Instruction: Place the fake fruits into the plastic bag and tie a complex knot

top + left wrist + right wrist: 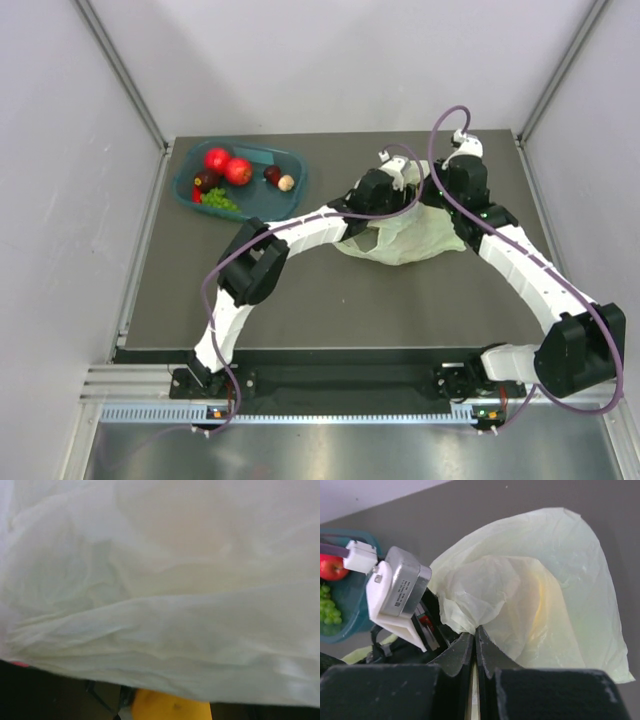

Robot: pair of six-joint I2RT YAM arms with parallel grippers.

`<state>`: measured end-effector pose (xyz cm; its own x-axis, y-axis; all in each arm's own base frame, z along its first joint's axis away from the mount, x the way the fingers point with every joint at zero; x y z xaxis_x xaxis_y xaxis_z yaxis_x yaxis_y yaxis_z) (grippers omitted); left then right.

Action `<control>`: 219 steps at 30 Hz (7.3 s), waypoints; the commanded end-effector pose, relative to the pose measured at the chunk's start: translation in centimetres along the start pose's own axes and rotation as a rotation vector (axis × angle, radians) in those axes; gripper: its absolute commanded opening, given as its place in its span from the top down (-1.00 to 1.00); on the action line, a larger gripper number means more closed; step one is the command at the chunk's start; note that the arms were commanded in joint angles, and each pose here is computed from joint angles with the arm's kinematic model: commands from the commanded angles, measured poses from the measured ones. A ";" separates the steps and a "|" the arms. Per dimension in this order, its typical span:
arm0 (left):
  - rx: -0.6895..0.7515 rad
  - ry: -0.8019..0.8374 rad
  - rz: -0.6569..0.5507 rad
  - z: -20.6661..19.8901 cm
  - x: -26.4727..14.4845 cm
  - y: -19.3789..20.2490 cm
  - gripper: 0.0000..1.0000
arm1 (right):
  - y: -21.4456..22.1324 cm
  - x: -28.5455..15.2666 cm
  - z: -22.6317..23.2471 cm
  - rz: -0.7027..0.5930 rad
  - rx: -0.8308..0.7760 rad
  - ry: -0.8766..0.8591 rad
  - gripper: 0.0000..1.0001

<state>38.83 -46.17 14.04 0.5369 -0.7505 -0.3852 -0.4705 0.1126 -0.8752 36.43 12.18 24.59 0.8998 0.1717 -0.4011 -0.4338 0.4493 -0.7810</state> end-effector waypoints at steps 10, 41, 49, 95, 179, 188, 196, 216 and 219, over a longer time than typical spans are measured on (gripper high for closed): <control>-0.002 -0.026 -0.086 -0.8 -1.2 -3.5 -0.64 | -3.1 0.3 -0.6 -0.125 0.072 -0.005 1.00; 0.055 -0.021 0.096 1.0 -19.2 -6.6 -0.65 | -1.8 0.7 -1.3 -0.065 0.050 -0.022 1.00; 0.007 -0.095 0.026 7.1 -23.7 -8.8 -0.46 | -1.3 0.8 -1.2 -0.036 0.021 -0.036 1.00; -0.403 -0.587 0.149 35.3 -12.0 0.0 -0.16 | -1.9 0.3 -0.6 -0.038 -0.020 -0.067 1.00; 0.177 0.111 -0.087 -2.1 -5.2 -4.7 -0.68 | -2.4 -1.6 -0.7 -0.104 0.026 -0.053 1.00; 0.228 0.053 0.001 -2.0 -9.4 -5.5 -0.93 | -2.3 -1.6 -0.8 -0.103 0.028 -0.051 1.00; 0.289 -0.071 0.031 -0.7 -13.8 -7.7 -0.92 | -2.3 -1.7 -0.7 -0.100 0.024 -0.054 1.00; 0.415 -0.105 0.073 8.0 -22.7 -10.2 -0.92 | -2.0 -1.1 -0.2 -0.056 -0.002 -0.071 1.00; 0.415 -0.031 0.135 7.6 -22.4 -8.9 -0.87 | -2.1 -1.0 -0.1 -0.055 -0.002 -0.072 1.00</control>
<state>38.08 -24.41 27.75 0.6204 -0.6070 -0.4967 -0.2651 0.4338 -0.8612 35.76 10.58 24.61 0.9089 0.1931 -0.3696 -0.4165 0.4607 -0.7838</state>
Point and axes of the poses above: each gripper's point midway between its finger pads, its own x axis out along the fingers, its own z axis along the line the jaws close on, y = z × x, the point moved 3 cm from there along -x, back along the fingers, and after that the axes turned 9 degrees about x, right-handed, at the moved point
